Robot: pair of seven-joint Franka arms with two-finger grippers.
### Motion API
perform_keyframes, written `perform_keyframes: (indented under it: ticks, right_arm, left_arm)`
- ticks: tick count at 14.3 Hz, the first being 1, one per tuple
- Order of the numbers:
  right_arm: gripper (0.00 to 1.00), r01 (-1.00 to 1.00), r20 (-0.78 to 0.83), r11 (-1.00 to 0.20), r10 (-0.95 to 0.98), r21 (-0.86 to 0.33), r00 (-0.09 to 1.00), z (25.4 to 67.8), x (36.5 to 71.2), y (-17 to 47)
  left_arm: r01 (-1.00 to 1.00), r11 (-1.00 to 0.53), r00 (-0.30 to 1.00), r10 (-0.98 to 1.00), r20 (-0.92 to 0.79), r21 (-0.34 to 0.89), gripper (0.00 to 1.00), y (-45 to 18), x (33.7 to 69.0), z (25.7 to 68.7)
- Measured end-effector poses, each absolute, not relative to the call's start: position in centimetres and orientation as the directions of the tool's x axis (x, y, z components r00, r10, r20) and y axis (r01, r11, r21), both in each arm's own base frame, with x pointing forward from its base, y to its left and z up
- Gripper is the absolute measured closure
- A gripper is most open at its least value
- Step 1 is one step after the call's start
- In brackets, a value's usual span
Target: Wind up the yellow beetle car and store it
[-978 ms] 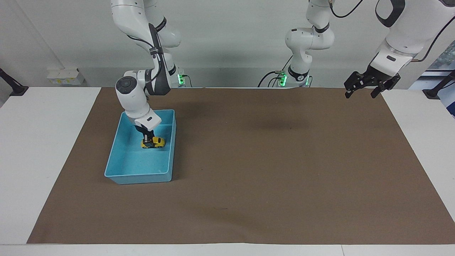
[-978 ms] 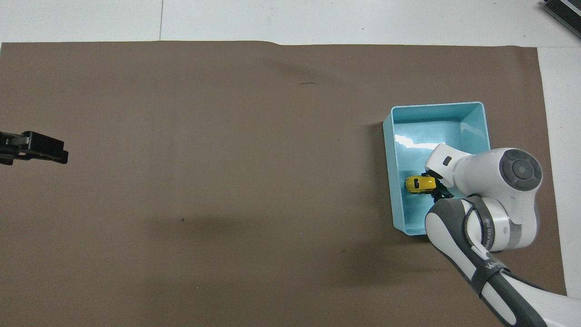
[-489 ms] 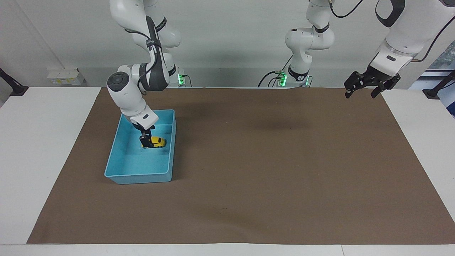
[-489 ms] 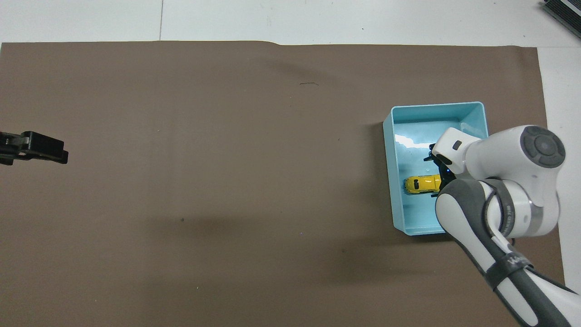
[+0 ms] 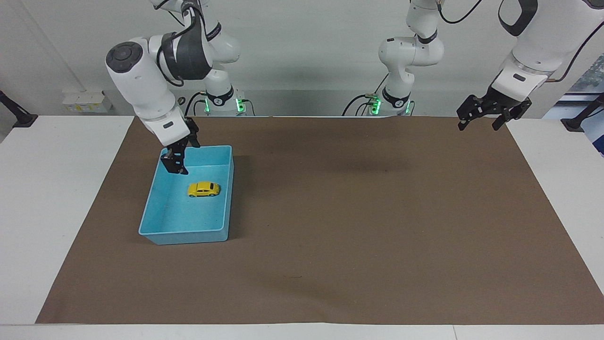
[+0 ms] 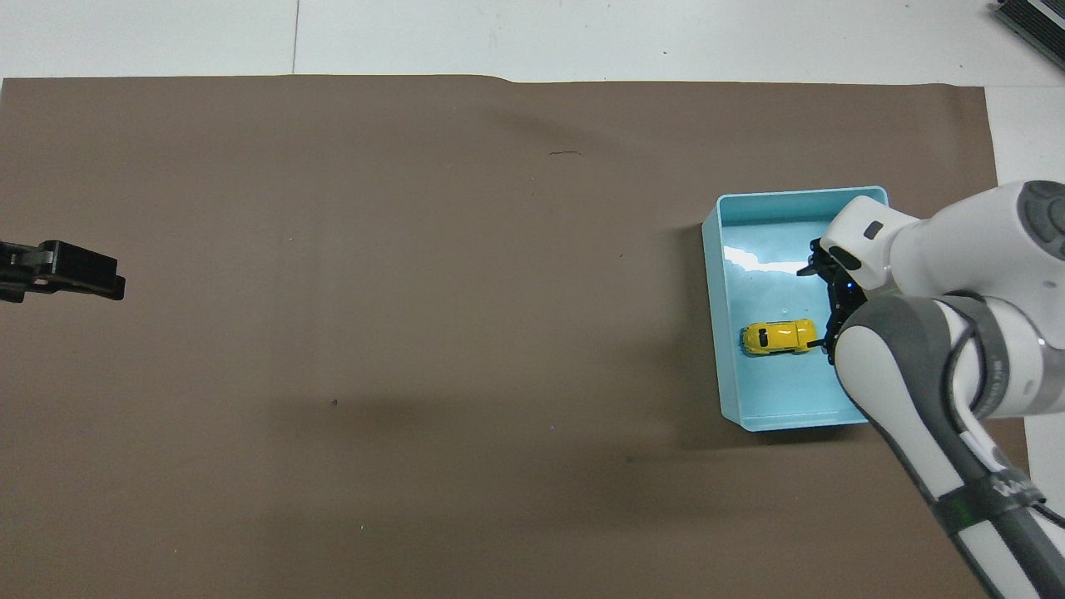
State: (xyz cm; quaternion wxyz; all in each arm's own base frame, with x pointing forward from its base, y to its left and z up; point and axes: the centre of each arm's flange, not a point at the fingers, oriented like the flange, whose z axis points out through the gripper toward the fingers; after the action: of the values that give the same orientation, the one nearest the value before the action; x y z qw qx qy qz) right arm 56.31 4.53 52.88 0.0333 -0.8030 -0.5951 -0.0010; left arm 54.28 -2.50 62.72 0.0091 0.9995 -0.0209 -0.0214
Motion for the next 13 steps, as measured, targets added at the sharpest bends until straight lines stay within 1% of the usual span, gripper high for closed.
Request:
perform_keyframes:
  ticks: [2,4,5,7,10,13]
  right_arm:
    - [0.0,0.899,0.032,-0.434,0.899,-0.052,0.436,55.3,55.5,5.9]
    - [0.0,0.8,0.02,-0.597,0.801,-0.054,0.599,56.8,54.4,7.5]
    - [0.0,0.725,0.01,-0.687,0.726,-0.056,0.688,57.5,53.9,8.4]
    - [0.0,0.554,0.0,-0.831,0.555,-0.053,0.832,59.3,53.1,9.7]
    - [0.0,0.314,0.007,-0.948,0.314,-0.047,0.949,60.8,53.0,9.9]
    - [0.0,0.16,-0.015,-0.986,0.161,-0.046,0.987,62.4,52.9,8.4]
  left_arm:
    - [-0.041,-0.999,0.998,-0.042,-0.042,0.019,0.0,-2.5,54.3,62.7]
    - [-0.041,-0.999,0.998,-0.042,-0.042,0.019,0.0,-2.5,54.3,62.7]
    - [-0.041,-0.999,0.998,-0.042,-0.042,0.019,0.0,-2.5,54.3,62.7]
    - [-0.041,-0.999,0.998,-0.042,-0.042,0.019,0.0,-2.5,54.3,62.7]
    - [-0.041,-0.999,0.998,-0.042,-0.042,0.019,0.0,-2.5,54.3,62.7]
    - [-0.041,-0.999,0.998,-0.042,-0.042,0.019,0.0,-2.5,54.3,62.7]
